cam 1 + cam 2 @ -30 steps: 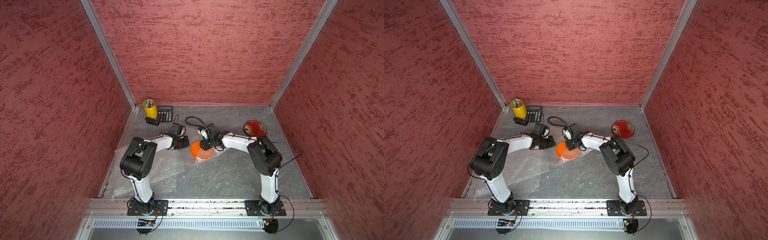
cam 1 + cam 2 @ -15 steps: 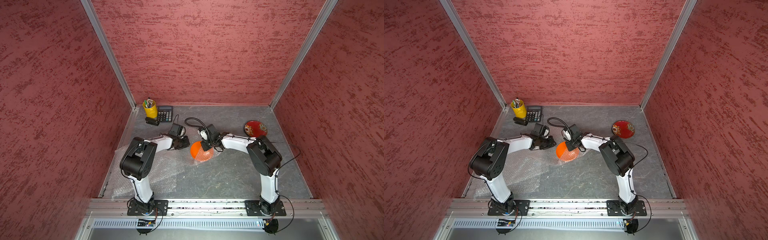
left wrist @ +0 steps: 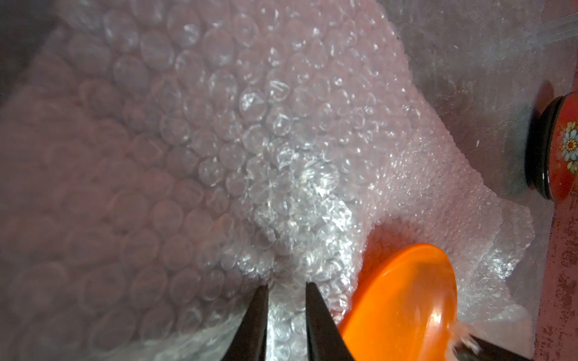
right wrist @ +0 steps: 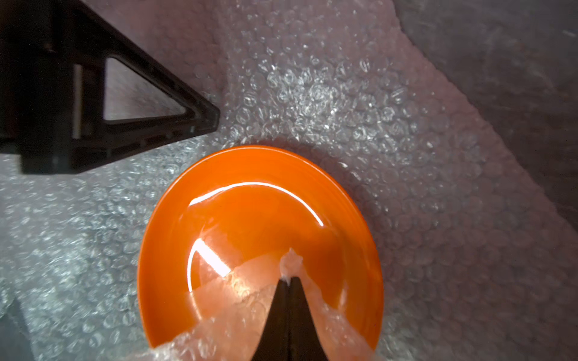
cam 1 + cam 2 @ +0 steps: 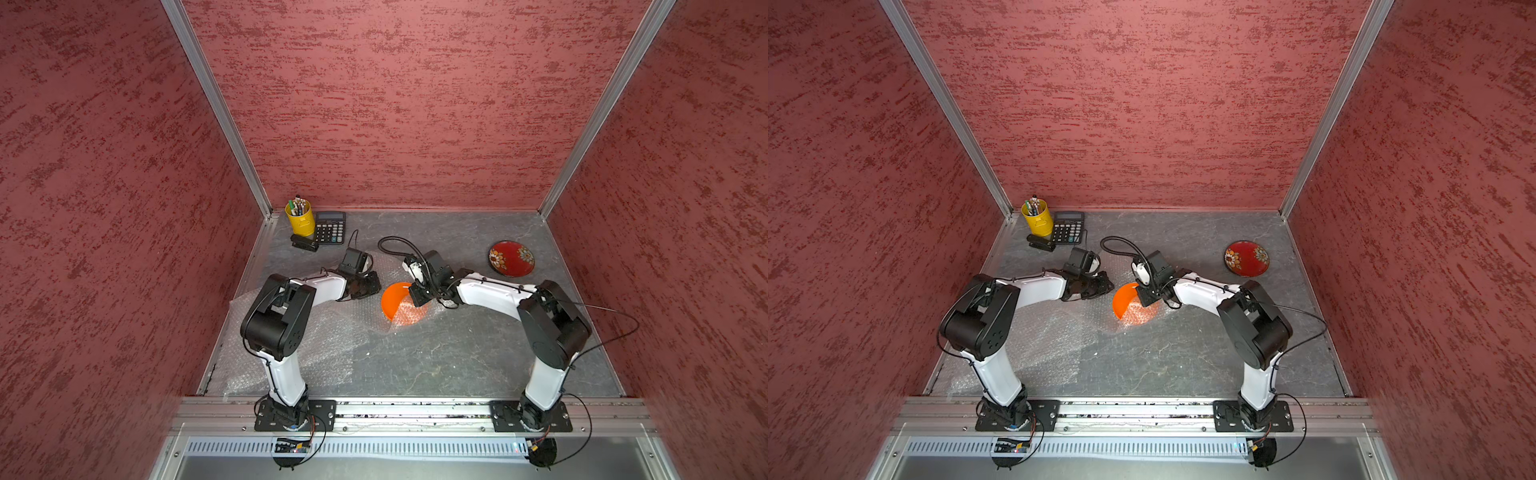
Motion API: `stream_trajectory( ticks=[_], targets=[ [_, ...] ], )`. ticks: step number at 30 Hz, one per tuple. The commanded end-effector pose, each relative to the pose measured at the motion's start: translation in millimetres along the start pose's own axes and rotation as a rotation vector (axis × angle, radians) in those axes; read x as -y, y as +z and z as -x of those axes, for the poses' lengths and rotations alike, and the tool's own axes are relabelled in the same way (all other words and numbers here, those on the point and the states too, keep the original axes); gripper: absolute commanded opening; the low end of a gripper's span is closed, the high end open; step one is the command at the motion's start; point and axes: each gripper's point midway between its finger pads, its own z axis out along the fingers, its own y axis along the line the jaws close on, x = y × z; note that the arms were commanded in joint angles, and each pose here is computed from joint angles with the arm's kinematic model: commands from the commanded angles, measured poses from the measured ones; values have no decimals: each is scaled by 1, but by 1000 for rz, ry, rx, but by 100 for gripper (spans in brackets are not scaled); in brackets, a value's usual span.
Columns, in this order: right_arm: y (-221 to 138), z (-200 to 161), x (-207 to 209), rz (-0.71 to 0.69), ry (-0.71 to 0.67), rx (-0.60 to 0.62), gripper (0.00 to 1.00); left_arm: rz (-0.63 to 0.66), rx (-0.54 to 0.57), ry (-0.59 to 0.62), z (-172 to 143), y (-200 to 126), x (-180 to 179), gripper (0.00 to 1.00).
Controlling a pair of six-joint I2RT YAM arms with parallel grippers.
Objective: Unpack dinner plates from bubble wrap
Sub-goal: Unwrap the bubble wrap at the center of the board.
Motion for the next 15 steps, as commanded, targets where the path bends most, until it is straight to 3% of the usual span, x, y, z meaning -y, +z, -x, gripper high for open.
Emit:
stream_trajectory(
  ticks=[1,15],
  targets=[
    [-15,-7,-10,36,19,-8,0,120,-122,-49,-44,20,-39,24],
    [-59,-59,-21,84,116,-3,0,138,-86,-49,-38,15,-42,24]
  ],
)
